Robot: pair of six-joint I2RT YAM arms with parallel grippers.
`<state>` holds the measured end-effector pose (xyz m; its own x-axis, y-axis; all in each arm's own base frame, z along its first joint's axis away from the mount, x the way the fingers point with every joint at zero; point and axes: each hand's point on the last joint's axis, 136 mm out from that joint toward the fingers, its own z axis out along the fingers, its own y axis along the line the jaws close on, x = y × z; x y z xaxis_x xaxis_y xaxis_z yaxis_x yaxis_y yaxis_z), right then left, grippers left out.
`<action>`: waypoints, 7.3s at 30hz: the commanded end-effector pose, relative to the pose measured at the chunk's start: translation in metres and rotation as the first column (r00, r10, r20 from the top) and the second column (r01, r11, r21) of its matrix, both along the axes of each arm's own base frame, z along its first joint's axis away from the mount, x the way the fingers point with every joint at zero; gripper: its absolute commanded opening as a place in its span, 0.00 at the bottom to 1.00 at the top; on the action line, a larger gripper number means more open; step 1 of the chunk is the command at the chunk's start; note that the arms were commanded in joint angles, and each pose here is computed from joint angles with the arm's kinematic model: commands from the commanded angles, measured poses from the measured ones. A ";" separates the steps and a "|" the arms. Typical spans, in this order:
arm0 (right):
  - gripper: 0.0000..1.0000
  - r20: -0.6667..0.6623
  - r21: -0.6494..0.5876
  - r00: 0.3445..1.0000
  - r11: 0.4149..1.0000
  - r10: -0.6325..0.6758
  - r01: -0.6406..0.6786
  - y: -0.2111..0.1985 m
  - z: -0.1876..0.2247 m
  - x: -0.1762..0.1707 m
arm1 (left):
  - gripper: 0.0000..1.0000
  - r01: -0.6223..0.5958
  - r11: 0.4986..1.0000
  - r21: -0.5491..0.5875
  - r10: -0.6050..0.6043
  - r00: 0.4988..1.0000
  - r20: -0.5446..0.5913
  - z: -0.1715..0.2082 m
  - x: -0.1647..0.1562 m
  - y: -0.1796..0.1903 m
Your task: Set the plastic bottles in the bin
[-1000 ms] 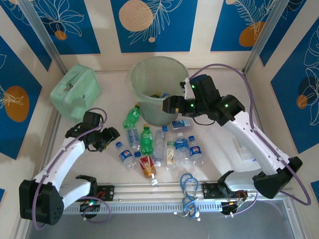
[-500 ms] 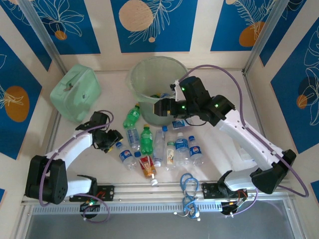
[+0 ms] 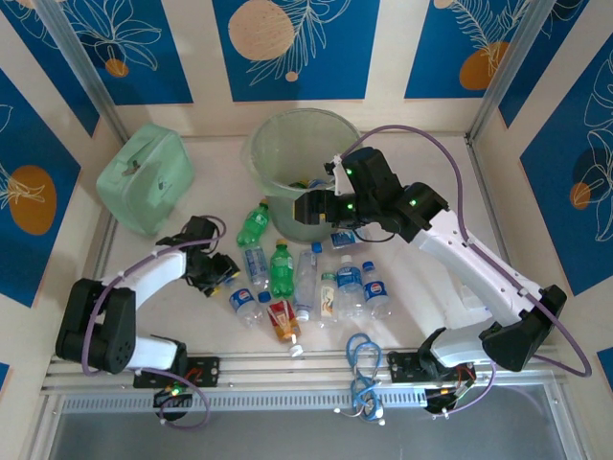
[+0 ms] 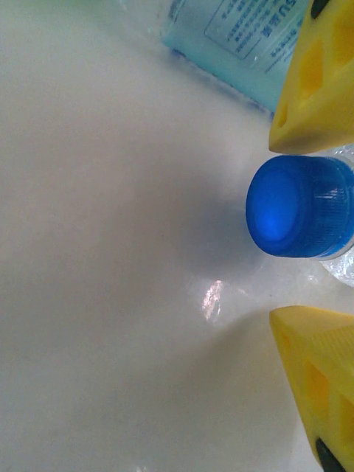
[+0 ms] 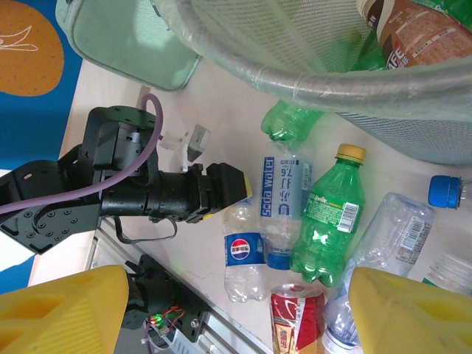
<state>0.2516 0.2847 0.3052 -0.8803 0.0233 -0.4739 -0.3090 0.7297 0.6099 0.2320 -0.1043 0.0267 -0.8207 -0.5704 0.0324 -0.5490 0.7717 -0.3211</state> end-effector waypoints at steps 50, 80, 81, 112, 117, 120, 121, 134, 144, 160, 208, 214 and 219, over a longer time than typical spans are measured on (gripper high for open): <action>0.89 0.039 0.171 0.980 0.965 0.196 -0.200 0.066 0.058 -0.016 | 0.32 0.066 0.822 -0.565 0.378 0.680 0.629 0.313 0.106 -0.030; 0.66 -0.046 0.278 0.973 0.939 0.225 -0.204 0.093 0.063 -0.002 | 0.31 0.191 0.679 -0.708 0.502 0.583 0.639 0.358 0.105 -0.037; 0.64 -0.046 0.276 0.974 0.939 0.224 -0.203 0.092 0.063 -0.002 | 0.31 0.190 0.680 -0.708 0.501 0.585 0.638 0.357 0.105 -0.038; 0.54 -0.065 0.266 0.998 0.964 -0.005 0.023 0.031 0.071 0.076 | 1.00 0.197 0.915 -0.351 0.185 0.569 0.801 0.334 0.076 -0.023; 0.54 -0.100 0.246 0.992 0.964 -0.077 0.100 0.011 0.061 0.106 | 1.00 0.182 0.929 -0.322 0.156 0.597 0.787 0.316 0.072 -0.021; 0.54 -0.110 0.241 0.988 0.962 -0.105 0.129 0.002 0.057 0.121 | 1.00 0.171 0.934 -0.314 0.149 0.612 0.777 0.307 0.071 -0.019; 0.54 -0.112 0.239 0.987 0.962 -0.111 0.135 0.001 0.056 0.125 | 1.00 0.169 0.933 -0.317 0.150 0.619 0.771 0.304 0.071 -0.020; 0.76 -0.149 0.223 0.974 0.954 -0.170 0.200 -0.016 0.053 0.159 | 0.95 0.135 0.942 -0.307 0.135 0.685 0.716 0.270 0.070 -0.018; 0.78 -0.081 0.222 0.980 0.955 -0.181 0.195 -0.026 0.079 0.151 | 0.90 0.110 0.946 -0.305 0.134 0.724 0.677 0.251 0.071 -0.017; 0.78 -0.058 -0.017 0.931 0.933 -0.361 0.360 -0.117 0.015 0.054 | 0.87 0.095 0.951 -0.294 0.128 0.746 0.654 0.242 0.072 -0.016; 0.77 -0.539 -0.635 0.626 0.760 -0.564 0.138 -0.174 -0.254 -0.063 | 0.85 0.073 0.952 -0.298 0.136 0.770 0.623 0.223 0.067 -0.014; 0.75 -0.529 -0.679 0.615 0.726 -0.584 0.106 -0.176 -0.264 -0.060 | 0.84 0.070 0.952 -0.297 0.137 0.771 0.621 0.222 0.066 -0.014; 0.69 -0.515 -0.695 0.614 0.710 -0.598 0.109 -0.179 -0.270 -0.054 | 0.84 0.070 0.952 -0.297 0.137 0.772 0.621 0.221 0.067 -0.014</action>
